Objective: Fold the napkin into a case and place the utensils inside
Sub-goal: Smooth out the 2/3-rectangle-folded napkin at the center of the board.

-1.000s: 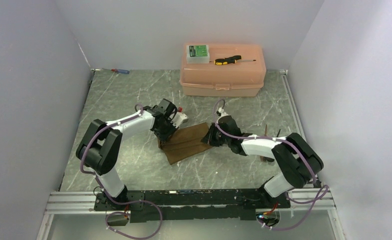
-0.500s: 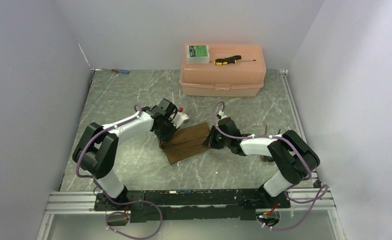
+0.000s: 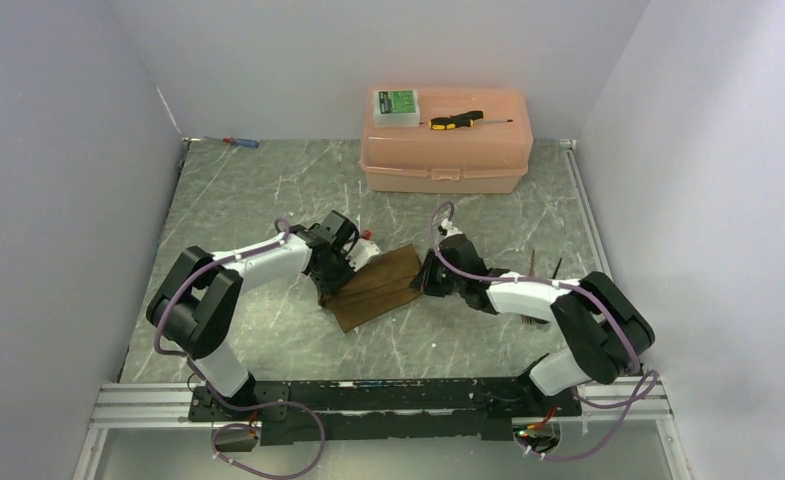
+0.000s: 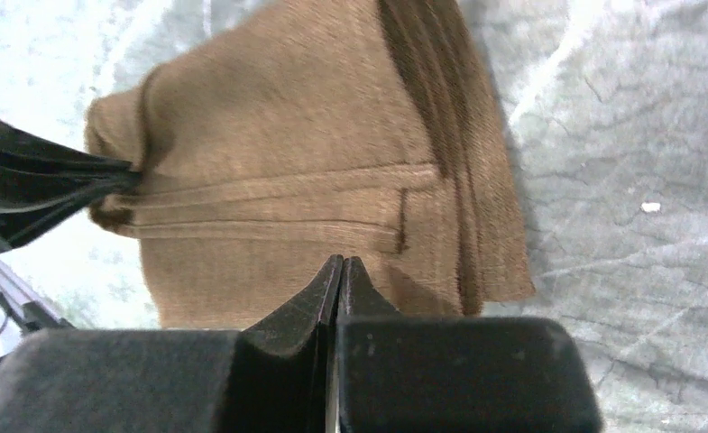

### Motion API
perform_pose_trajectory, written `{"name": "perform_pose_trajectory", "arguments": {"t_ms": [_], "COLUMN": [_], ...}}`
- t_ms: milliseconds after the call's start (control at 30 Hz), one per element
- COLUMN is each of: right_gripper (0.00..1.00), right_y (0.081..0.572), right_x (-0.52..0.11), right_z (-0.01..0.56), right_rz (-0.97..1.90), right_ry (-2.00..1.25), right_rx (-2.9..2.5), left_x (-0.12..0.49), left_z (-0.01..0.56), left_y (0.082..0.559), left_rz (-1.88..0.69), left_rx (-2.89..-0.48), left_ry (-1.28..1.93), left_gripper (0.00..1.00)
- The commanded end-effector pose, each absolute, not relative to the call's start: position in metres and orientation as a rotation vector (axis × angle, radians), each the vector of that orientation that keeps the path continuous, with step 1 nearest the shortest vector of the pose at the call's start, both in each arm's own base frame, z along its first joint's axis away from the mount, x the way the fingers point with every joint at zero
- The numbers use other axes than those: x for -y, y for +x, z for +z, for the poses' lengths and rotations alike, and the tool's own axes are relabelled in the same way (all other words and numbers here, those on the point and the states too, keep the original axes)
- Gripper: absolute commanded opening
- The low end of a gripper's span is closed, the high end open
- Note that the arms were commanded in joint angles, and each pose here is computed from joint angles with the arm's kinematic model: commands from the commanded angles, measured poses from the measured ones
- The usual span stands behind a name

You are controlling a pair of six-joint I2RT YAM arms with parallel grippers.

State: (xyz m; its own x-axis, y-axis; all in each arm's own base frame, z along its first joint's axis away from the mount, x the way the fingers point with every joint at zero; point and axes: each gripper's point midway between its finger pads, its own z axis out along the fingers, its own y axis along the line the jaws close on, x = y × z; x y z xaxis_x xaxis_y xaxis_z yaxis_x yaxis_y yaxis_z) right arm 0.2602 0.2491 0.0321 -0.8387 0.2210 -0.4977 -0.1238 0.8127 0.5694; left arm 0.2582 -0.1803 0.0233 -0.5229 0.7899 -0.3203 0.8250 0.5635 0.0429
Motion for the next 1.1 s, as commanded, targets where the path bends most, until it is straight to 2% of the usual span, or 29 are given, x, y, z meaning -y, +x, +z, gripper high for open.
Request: {"name": "perform_pose_trajectory", "arguments": {"t_ms": [0,133,267,500,800,1067], "right_gripper": [0.06,0.21,0.27,0.28,0.33,0.35], "right_y": [0.288,0.32,0.355,0.385,0.364,0.354], "right_x": [-0.261,-0.269,-0.284,-0.328,-0.362,-0.343], "right_z": [0.087,0.117,0.125,0.118,0.105,0.055], "right_rz": [0.861,0.89,0.922,1.091,1.218,1.188], "right_ry": [0.032,0.023,0.011,0.015,-0.076,-0.023], "right_rx": [-2.29,-2.22,-2.193,-2.185,-2.159,-2.2], "left_x": [0.175,0.17,0.169,0.167,0.168,0.166], "left_z": [0.021,0.016,0.018,0.023,0.019,0.019], "left_y": [0.256,0.256,0.255,0.256,0.261,0.273], "left_rz": [-0.118,-0.081,-0.081,-0.065,-0.045,0.019], "left_rx": [-2.454,-2.461,-2.45,-2.421,-2.429,-2.425], "left_ry": [1.378,1.385,1.388,1.415,1.433,1.432], "left_gripper": [0.03,0.03,0.03,0.03,0.03,0.03]}}
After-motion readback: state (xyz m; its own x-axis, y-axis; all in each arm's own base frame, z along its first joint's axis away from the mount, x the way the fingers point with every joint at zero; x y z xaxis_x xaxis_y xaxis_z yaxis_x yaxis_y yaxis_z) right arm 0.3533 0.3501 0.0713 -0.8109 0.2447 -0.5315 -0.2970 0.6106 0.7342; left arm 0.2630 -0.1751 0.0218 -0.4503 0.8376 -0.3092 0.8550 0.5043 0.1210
